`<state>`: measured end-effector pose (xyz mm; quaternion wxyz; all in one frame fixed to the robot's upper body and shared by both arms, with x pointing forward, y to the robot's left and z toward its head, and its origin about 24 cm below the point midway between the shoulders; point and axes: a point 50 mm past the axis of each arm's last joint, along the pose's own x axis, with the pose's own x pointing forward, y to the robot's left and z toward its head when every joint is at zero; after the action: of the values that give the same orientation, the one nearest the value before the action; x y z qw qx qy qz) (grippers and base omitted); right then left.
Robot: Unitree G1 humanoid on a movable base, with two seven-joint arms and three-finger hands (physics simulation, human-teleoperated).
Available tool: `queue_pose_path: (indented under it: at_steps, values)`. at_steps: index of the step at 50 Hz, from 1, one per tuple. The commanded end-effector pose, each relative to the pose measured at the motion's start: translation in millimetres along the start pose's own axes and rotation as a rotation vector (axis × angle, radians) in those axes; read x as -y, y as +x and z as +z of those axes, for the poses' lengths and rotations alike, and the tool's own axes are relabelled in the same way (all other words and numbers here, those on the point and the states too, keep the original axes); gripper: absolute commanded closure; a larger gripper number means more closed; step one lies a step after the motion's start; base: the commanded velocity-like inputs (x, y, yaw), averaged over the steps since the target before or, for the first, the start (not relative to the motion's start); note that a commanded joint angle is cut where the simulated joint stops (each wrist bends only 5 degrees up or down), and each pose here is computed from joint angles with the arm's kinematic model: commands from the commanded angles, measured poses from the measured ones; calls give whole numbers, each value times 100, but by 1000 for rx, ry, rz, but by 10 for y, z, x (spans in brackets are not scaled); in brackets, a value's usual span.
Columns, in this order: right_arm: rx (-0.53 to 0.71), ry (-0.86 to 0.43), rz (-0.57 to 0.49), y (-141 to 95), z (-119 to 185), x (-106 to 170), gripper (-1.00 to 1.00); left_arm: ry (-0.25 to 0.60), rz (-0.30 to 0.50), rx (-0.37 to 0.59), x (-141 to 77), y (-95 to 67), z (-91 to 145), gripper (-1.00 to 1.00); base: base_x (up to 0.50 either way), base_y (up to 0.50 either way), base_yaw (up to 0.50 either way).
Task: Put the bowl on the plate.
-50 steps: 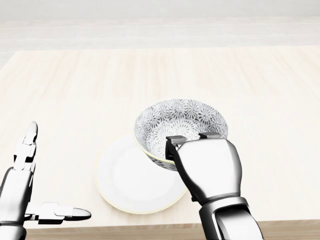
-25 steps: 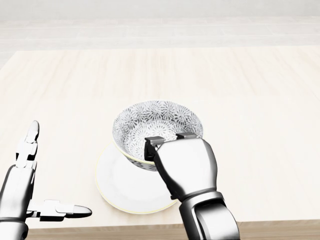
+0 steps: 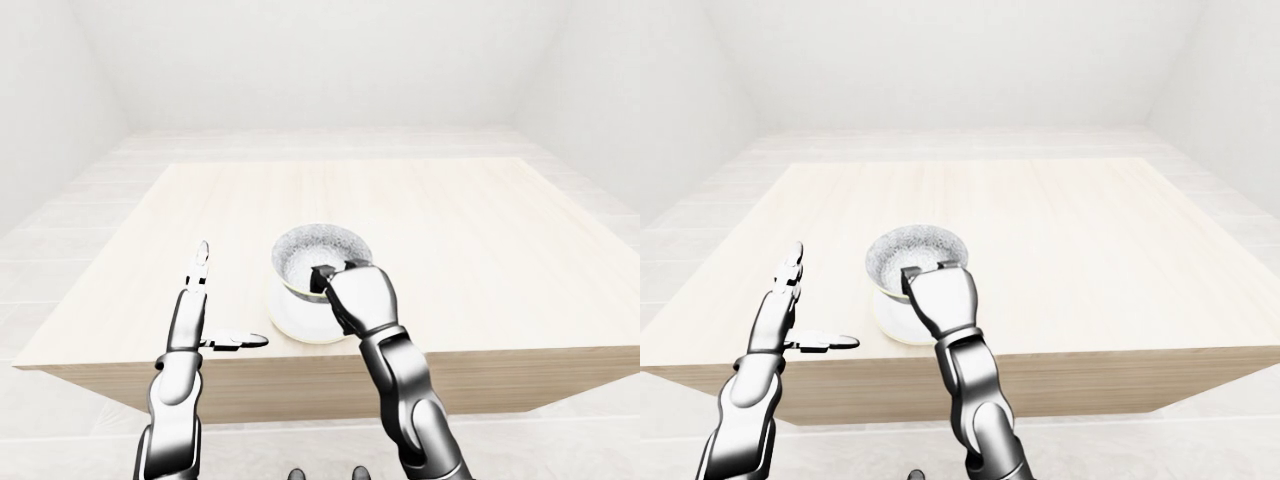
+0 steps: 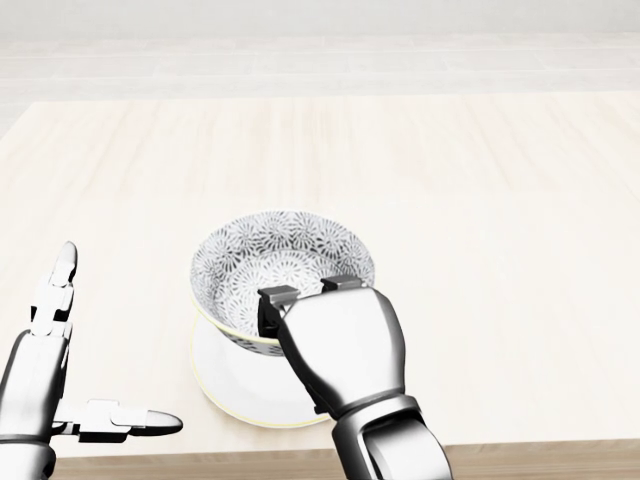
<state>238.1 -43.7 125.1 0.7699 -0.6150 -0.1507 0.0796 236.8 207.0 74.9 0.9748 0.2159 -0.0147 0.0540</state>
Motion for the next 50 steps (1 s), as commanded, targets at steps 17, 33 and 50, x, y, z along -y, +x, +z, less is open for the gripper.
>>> queue_pose_path:
  at_steps: [17, 33, 50]
  values:
    - [17, 57, -19, 82, 5, -65, 33, -2, 6, -22, -4, 15, -55, -100, 0, 0, 0]
    - [17, 77, -14, 139, -4, -132, 33, 4, 11, -40, 0, 37, -105, -100, 0, 0, 0]
    - [0, 97, -7, 260, -72, -187, 32, 7, 12, -45, 2, 61, -129, -100, 0, 0, 0]
